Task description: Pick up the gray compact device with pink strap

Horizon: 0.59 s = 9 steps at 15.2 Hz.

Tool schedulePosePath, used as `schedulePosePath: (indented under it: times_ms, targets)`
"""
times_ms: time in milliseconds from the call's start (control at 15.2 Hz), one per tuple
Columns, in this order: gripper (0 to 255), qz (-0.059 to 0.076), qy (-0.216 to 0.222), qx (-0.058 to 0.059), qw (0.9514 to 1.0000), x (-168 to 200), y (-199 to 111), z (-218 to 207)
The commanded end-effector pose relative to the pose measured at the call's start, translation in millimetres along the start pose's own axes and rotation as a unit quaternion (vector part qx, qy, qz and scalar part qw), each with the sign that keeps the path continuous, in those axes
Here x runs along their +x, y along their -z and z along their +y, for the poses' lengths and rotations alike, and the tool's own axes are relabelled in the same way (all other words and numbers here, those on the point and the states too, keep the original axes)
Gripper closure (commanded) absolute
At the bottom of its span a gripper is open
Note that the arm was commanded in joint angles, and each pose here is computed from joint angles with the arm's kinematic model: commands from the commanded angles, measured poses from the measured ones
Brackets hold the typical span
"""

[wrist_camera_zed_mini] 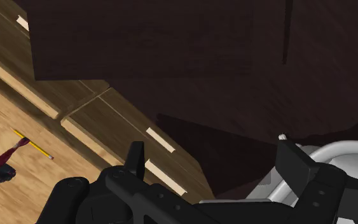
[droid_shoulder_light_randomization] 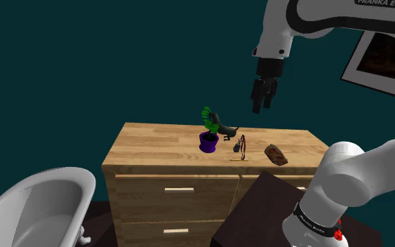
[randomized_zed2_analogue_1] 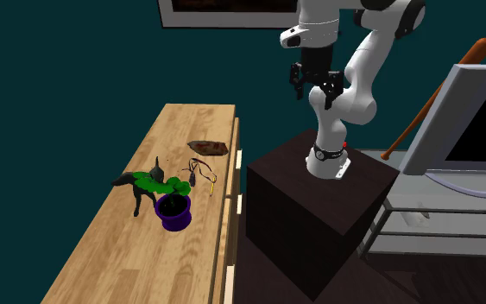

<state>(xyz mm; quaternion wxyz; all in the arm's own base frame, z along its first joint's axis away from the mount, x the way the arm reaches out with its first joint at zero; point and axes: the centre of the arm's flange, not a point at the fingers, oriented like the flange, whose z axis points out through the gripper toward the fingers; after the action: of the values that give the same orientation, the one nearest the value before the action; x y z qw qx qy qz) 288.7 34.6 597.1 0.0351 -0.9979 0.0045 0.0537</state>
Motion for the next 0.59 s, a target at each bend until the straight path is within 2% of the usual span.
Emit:
schedulePosePath:
  times_ms: [0,528]
  targets:
    - [0,0.000,0.000,0.000,1.0000,0.0,0.0,0.0]
    - [0,-0.011,0.035,-0.001,0.9993,36.1,-53.2,84.7]
